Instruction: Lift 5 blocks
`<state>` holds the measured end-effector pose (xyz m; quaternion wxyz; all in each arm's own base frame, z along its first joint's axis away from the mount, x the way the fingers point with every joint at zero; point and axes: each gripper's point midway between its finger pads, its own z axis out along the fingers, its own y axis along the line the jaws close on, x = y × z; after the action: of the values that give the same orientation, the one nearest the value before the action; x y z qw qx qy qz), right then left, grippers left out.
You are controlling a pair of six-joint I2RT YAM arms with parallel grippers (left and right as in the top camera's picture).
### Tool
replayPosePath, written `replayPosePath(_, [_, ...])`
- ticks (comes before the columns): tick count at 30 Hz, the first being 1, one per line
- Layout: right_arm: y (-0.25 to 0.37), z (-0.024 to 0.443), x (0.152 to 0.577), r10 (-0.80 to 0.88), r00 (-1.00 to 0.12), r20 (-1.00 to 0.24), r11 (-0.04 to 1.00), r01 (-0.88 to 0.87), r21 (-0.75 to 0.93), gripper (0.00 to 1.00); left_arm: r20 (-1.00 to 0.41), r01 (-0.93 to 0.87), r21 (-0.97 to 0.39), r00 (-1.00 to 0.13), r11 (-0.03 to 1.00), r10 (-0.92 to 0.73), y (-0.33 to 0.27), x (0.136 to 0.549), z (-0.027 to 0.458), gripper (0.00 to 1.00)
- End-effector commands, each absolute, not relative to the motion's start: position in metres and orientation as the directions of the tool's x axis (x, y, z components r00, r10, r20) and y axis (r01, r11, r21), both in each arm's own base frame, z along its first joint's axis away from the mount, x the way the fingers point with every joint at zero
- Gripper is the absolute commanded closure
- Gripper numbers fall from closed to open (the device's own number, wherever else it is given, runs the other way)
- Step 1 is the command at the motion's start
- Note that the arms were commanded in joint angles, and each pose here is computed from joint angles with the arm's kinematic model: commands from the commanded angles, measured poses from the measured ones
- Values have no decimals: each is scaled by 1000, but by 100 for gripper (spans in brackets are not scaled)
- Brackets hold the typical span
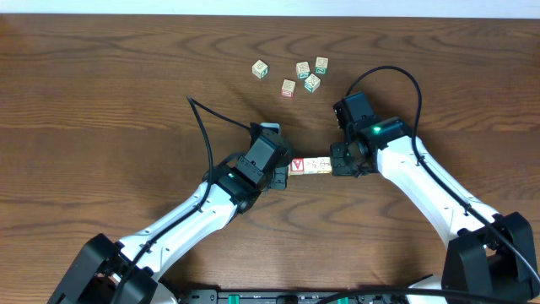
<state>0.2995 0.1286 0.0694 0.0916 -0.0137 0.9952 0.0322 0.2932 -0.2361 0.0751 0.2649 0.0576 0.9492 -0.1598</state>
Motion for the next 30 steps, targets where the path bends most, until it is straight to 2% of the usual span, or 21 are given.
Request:
replayPosePath(1, [241,100,255,-149,-988,-32,806,-140,575,99,-486,423,-525,-861,738,148,-321,246,113,93])
replayPosePath(9, [251,109,250,-171,-985,-19,758,-144,636,99,-479,425,-543,-865,724,149,-324,244,115,93])
replayPosePath(30, [251,109,250,-183,-983,-30,754,-160,637,99,-484,428,-545,-863,721,146,-325,245,117,93])
